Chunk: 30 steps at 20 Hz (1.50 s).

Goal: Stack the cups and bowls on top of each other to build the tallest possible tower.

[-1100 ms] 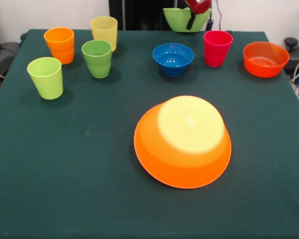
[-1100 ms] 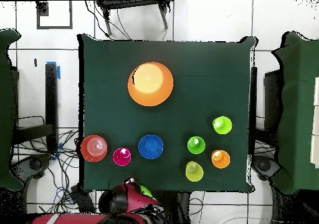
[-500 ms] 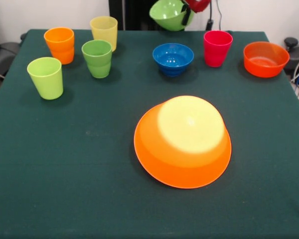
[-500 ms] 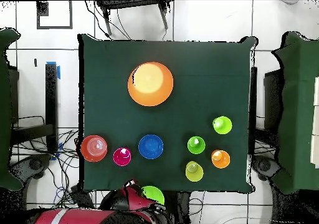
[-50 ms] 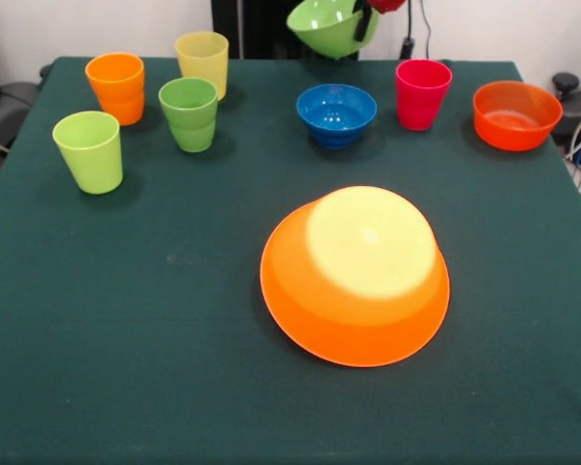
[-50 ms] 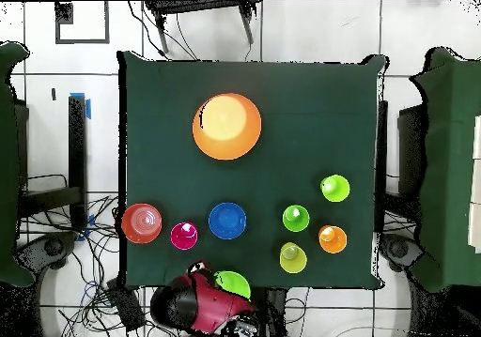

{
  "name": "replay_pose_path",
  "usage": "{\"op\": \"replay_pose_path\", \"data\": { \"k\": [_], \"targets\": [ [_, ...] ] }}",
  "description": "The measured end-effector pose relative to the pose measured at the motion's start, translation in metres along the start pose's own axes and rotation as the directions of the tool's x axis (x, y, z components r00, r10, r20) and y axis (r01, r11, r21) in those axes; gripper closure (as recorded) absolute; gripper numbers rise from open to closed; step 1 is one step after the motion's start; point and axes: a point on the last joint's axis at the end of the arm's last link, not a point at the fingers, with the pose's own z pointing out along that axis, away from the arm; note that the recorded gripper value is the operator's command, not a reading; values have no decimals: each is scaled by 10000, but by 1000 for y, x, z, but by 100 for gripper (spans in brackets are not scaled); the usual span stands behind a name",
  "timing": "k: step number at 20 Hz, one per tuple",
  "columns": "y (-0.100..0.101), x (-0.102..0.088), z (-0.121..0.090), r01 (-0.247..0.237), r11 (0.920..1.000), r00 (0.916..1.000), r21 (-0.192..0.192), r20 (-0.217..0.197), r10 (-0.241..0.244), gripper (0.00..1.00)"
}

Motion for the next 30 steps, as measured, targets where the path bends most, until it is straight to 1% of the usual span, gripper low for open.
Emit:
{"op": "replay_pose_path", "data": {
  "k": [1,2,4,6,7,9,11,12,14,15,17,18,21,24,26,27,28,30],
  "targets": [
    [5,-9,-9,49,10000,10000,-32,63,-49,100],
    [8,-14,-12,100,9999,9999,-60,132,-99,100],
    [19,-31,-24,371,9989,9980,-269,519,-357,100],
    [29,-45,-32,596,9969,9949,-504,844,-552,100],
    [31,-48,-34,654,9962,9938,-569,932,-599,100],
    [48,-70,-45,988,9906,9848,-950,1522,-837,100],
    [59,-85,-51,1220,9857,9766,-1167,1914,-982,100],
    [72,-99,-58,1440,9797,9679,-1398,2261,-1100,100],
    [82,-111,-65,1598,9740,9605,-1608,2530,-1158,100],
    [92,-121,-70,1704,9693,9549,-1772,2723,-1181,100],
    [107,-139,-76,1822,9627,9483,-1998,2945,-1183,100],
    [114,-147,-79,1865,9606,9467,-2059,2991,-1197,100],
    [133,-163,-85,1924,9578,9469,-2136,2965,-1241,100],
    [155,-178,-94,1944,9569,9511,-2160,2803,-1299,100],
    [171,-185,-101,1981,9547,9536,-2221,2691,-1353,100],
    [186,-189,-108,2020,9511,9556,-2335,2598,-1392,100],
    [194,-192,-112,2045,9486,9563,-2417,2561,-1409,100],
    [205,-194,-117,2083,9444,9571,-2545,2520,-1432,100]
  ]
}}
